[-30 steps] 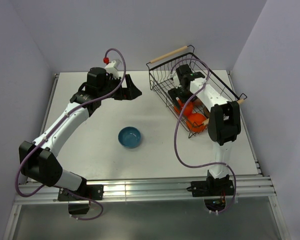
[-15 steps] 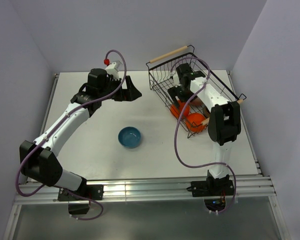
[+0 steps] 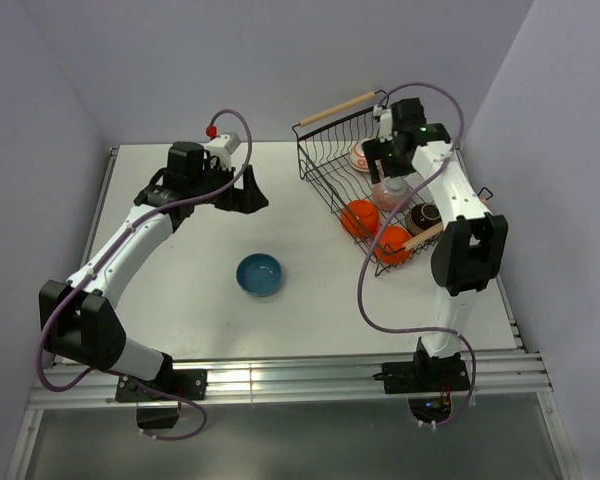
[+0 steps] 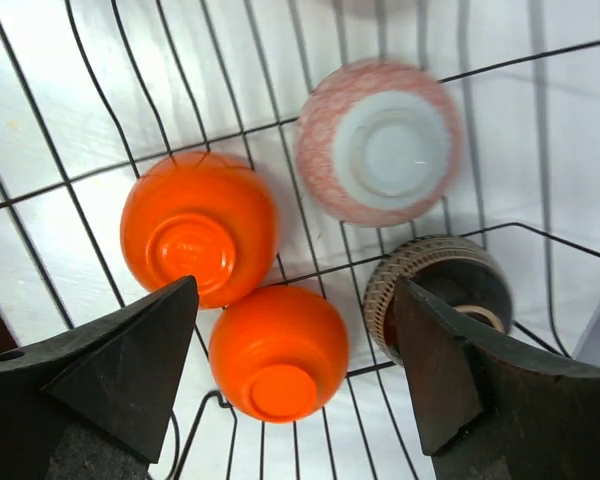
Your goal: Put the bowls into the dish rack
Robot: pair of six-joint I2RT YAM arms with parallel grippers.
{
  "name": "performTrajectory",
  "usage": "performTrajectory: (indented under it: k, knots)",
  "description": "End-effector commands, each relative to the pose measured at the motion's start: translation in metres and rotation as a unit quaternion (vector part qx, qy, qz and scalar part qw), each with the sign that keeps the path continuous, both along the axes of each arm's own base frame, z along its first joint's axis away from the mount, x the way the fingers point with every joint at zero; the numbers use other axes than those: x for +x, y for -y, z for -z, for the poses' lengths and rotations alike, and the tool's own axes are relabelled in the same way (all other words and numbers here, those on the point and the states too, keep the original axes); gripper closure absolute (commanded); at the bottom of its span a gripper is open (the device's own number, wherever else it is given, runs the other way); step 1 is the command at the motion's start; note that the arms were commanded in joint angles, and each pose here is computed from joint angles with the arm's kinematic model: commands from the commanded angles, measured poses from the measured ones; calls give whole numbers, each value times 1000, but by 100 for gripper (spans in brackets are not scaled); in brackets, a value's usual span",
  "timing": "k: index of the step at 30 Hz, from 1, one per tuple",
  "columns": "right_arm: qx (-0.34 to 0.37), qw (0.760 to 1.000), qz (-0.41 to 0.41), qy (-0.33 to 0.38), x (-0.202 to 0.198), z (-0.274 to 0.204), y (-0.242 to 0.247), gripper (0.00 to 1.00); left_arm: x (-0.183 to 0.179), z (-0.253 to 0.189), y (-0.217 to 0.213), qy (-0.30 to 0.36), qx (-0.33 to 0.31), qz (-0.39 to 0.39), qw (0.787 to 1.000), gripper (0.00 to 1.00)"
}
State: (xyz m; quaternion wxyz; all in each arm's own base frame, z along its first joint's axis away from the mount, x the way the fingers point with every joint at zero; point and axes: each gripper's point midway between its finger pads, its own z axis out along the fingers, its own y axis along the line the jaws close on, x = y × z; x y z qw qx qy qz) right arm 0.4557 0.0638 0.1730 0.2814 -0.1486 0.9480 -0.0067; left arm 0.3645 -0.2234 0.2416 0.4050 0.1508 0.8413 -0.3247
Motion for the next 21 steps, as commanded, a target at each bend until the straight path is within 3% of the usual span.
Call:
performTrajectory:
  k: [1, 9, 15, 21]
  knots:
    - [71, 992, 8, 103, 0, -88, 11, 15, -14, 25, -19, 11, 59, 40, 997, 4]
    - [214, 963, -43, 158, -61, -155, -20, 20, -64, 121, -51, -68, 162, 98, 980, 17]
    - [304, 939, -61, 147, -96, -164, -47, 23, -58, 147, -70, -62, 212, 67, 973, 24]
    - [366, 922, -59, 107, -117, -154, -63, 25, -50, 165, -69, -85, 217, 63, 970, 31]
